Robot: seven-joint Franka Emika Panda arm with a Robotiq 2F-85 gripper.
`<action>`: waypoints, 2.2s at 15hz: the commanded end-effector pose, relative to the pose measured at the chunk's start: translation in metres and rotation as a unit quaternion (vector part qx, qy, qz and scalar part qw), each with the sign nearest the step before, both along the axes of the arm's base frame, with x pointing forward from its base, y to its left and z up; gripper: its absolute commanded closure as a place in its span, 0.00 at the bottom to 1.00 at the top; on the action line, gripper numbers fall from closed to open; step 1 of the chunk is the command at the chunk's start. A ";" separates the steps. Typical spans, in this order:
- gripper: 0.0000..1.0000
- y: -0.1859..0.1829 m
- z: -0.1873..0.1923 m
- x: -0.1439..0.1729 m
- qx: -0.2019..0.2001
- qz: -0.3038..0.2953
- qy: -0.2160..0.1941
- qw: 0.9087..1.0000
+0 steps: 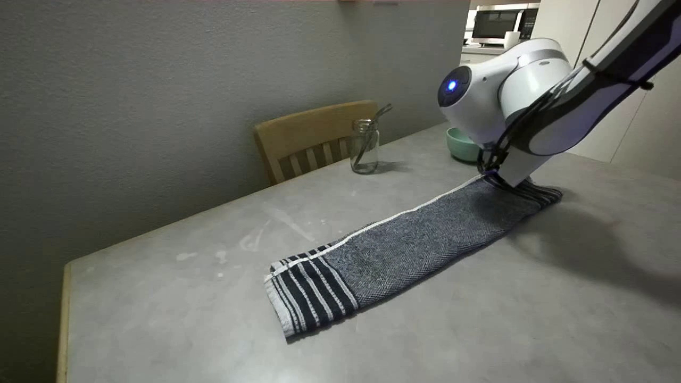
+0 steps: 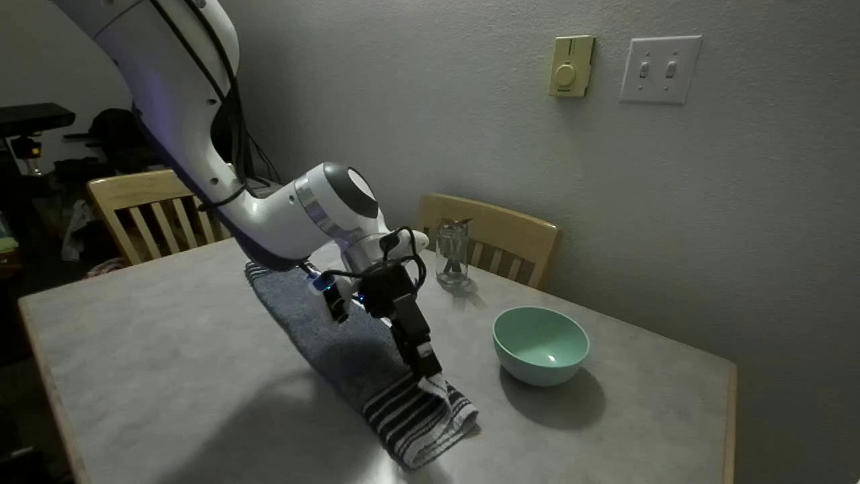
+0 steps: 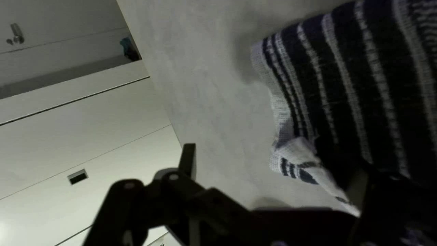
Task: Unfold the towel
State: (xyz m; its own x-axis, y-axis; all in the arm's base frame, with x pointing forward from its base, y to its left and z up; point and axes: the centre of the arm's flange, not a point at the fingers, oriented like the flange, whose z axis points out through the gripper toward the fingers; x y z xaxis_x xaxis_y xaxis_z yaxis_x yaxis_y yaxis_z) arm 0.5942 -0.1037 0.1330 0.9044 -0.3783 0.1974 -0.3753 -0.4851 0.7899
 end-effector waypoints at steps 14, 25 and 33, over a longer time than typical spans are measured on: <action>0.00 0.009 0.009 -0.015 -0.145 0.038 -0.032 0.988; 0.00 0.111 0.130 -0.006 0.056 0.062 0.074 0.994; 0.00 0.137 0.212 -0.002 0.257 0.119 0.091 0.955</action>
